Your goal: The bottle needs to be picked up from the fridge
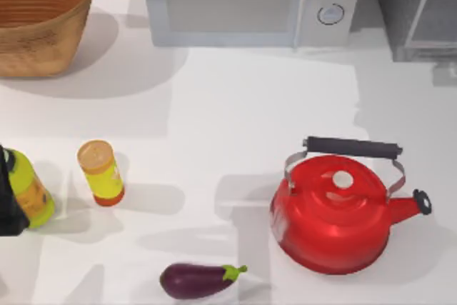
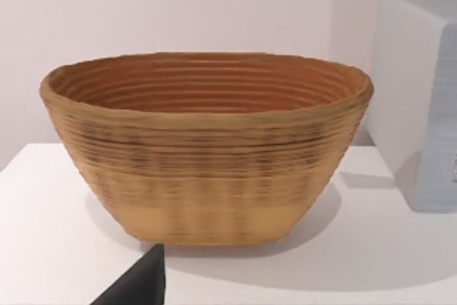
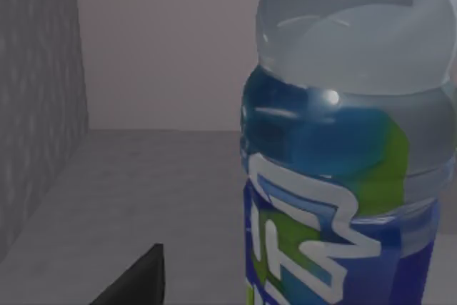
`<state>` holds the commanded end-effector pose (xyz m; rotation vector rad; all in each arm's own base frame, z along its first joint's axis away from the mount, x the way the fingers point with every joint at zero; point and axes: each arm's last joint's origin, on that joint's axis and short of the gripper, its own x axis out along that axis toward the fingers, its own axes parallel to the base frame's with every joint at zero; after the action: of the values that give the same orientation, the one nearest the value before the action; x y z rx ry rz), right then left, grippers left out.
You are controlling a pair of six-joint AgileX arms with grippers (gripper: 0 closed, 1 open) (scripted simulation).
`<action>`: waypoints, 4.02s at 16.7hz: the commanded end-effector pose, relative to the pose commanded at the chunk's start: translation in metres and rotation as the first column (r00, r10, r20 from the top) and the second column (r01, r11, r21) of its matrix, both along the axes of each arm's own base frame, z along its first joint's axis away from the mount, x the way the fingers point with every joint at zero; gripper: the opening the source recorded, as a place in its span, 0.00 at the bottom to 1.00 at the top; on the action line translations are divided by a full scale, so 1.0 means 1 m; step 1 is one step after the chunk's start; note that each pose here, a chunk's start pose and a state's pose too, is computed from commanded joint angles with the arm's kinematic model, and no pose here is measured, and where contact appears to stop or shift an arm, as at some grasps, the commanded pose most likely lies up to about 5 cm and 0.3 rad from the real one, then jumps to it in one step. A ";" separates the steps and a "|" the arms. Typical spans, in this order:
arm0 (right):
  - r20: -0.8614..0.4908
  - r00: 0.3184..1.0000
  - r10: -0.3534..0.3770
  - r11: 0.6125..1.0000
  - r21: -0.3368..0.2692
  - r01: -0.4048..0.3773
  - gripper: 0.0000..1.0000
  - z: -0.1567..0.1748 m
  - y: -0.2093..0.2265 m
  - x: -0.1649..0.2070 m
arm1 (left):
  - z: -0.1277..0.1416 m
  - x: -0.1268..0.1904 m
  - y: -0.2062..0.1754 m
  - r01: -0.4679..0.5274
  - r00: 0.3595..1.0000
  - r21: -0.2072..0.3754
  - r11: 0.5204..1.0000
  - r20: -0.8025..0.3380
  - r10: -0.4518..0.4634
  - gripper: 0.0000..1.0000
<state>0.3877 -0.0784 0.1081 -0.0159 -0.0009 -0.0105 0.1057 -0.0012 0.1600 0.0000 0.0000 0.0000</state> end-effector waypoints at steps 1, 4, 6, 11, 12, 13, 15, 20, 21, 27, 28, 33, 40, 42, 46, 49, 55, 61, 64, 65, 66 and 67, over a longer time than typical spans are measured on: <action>0.000 1.000 0.000 1.000 0.000 0.000 1.00 0.000 0.000 0.000 | 0.000 0.000 0.000 0.000 1.000 0.000 1.000 0.000 0.000 1.00; -0.001 1.000 -0.001 1.000 0.000 0.001 1.00 -0.001 -0.001 0.003 | 0.000 0.000 0.000 0.000 1.000 0.000 1.000 0.000 0.000 1.00; -0.004 1.000 0.000 1.000 0.001 0.000 1.00 -0.002 -0.002 0.016 | 0.000 0.000 0.000 0.000 1.000 0.000 1.000 0.000 0.000 1.00; 0.004 1.000 0.000 1.000 -0.001 0.000 1.00 0.000 -0.001 0.056 | 0.000 0.000 0.000 0.000 1.000 0.000 1.000 0.000 0.000 1.00; 0.001 1.000 0.000 1.000 0.000 0.000 1.00 0.000 -0.001 0.059 | 0.000 0.000 0.000 0.000 1.000 0.000 1.000 0.000 0.000 1.00; 0.000 1.000 0.000 1.000 0.000 0.000 1.00 0.000 -0.001 0.060 | 0.000 0.000 0.000 0.000 1.000 0.000 1.000 0.000 0.000 1.00; 0.000 1.000 0.000 1.000 0.000 0.000 1.00 0.000 -0.001 0.060 | 0.000 0.000 0.000 0.000 1.000 0.000 1.000 0.000 0.000 1.00; 0.000 1.000 0.000 1.000 0.000 0.000 0.70 0.000 -0.001 0.060 | 0.000 0.000 0.000 0.000 1.000 0.000 1.000 0.000 0.000 1.00; 0.000 1.000 0.000 1.000 0.000 0.000 0.62 0.000 -0.001 0.060 | 0.000 0.000 0.000 0.000 1.000 0.000 1.000 0.000 0.000 1.00; 0.000 1.000 0.000 1.000 0.000 0.000 0.17 0.000 -0.001 0.060 | 0.000 0.000 0.000 0.000 1.000 0.000 1.000 0.000 0.000 1.00; 0.000 1.000 0.000 1.000 0.000 0.000 0.10 0.000 -0.001 0.060 | 0.000 0.000 0.000 0.000 1.000 0.000 1.000 0.000 0.000 1.00; 0.000 1.000 0.000 1.000 0.000 0.000 0.00 0.000 -0.001 0.060 | 0.000 0.000 0.000 0.000 1.000 0.000 1.000 0.000 0.000 1.00; 0.007 1.000 0.000 1.000 0.000 0.000 0.00 0.007 -0.001 0.060 | 0.000 0.000 0.000 0.000 1.000 0.000 1.000 0.000 0.000 1.00; 0.011 1.000 0.003 1.000 0.000 -0.003 0.00 0.021 -0.001 0.061 | 0.000 0.000 0.000 0.000 1.000 0.000 1.000 0.000 0.000 1.00; 0.000 1.000 -0.002 1.000 0.002 0.002 0.00 0.047 -0.002 0.060 | 0.000 0.000 0.000 0.000 1.000 0.000 1.000 0.000 0.000 1.00; 0.001 1.000 -0.003 1.000 0.001 0.003 0.00 0.051 -0.002 0.060 | 0.000 0.000 0.000 0.000 1.000 0.000 1.000 0.000 0.000 1.00; 0.017 1.000 0.009 1.000 -0.003 -0.009 0.00 0.057 0.000 0.034 | 0.000 0.000 0.000 0.000 1.000 0.000 1.000 0.000 0.000 1.00; -0.010 1.000 -0.001 1.000 0.005 0.001 0.00 0.047 0.000 -0.034 | 0.000 0.000 0.000 0.000 1.000 0.000 1.000 0.000 0.000 1.00; -0.005 1.000 -0.002 1.000 0.004 0.002 0.00 0.048 -0.001 -0.041 | 0.000 0.000 0.000 0.000 1.000 0.000 1.000 0.000 0.000 1.00; -0.005 1.000 -0.002 1.000 0.004 0.002 0.00 0.048 -0.001 -0.041 | 0.000 0.000 0.000 0.000 1.000 0.000 1.000 0.000 0.000 1.00; -0.005 1.000 -0.002 1.000 0.004 0.002 0.00 0.048 -0.001 -0.041 | 0.000 0.000 0.000 0.000 1.000 0.000 1.000 0.000 0.000 1.00; -0.010 1.000 0.003 1.000 0.007 -0.003 0.00 0.046 0.001 -0.039 | 0.000 0.000 0.000 0.000 1.000 0.000 1.000 0.000 0.000 1.00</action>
<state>0.3483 -0.0773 0.1544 -0.0089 0.0095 -0.0075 0.1057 -0.0012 0.1600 0.0000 0.0000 0.0000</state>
